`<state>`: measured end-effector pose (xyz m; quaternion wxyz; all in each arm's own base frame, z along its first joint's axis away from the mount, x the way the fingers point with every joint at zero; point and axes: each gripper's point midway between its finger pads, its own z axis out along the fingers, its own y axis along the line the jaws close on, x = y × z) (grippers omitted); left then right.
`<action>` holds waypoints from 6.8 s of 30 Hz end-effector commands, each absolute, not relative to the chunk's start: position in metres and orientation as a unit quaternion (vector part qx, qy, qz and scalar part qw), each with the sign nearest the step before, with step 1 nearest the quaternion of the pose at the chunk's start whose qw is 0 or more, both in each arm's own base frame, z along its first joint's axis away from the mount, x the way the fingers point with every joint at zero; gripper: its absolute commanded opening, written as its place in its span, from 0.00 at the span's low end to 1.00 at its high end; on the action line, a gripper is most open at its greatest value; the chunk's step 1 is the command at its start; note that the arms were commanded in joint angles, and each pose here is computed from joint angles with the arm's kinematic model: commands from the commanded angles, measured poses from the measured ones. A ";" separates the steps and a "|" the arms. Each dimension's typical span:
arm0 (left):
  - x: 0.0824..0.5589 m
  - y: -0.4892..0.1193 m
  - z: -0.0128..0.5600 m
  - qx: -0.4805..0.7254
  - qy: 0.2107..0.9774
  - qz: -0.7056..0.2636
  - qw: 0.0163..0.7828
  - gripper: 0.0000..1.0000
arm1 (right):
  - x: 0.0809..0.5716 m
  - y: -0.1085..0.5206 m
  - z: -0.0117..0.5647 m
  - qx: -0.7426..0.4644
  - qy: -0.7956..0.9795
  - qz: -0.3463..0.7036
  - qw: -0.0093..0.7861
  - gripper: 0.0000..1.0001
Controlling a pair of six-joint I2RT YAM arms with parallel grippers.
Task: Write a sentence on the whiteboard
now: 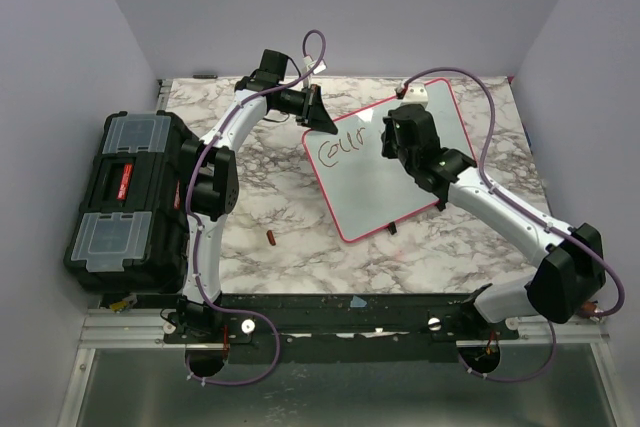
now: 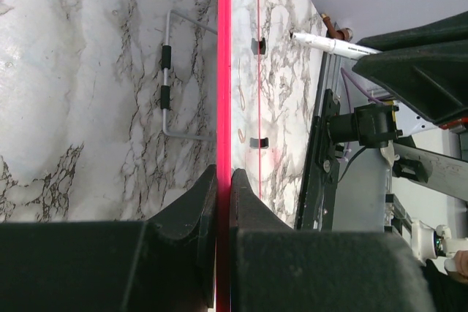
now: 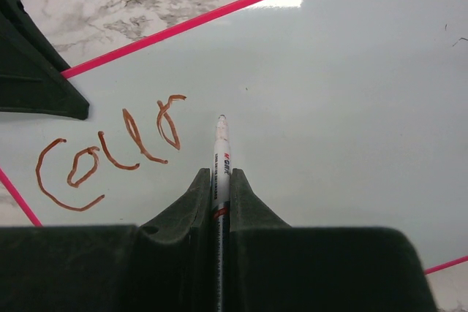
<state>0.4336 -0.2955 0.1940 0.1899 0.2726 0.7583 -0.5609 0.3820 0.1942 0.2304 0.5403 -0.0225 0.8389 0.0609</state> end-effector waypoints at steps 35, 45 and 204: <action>0.438 -0.298 0.201 0.337 0.732 -0.538 0.248 0.00 | 0.420 0.201 0.219 -0.036 0.843 0.174 0.508 0.01; 0.438 -0.298 0.202 0.337 0.731 -0.538 0.249 0.00 | 0.419 0.209 0.210 -0.046 0.849 0.187 0.493 0.01; 0.438 -0.296 0.202 0.336 0.731 -0.540 0.248 0.00 | 0.412 0.176 0.199 -0.022 0.871 0.136 0.472 0.01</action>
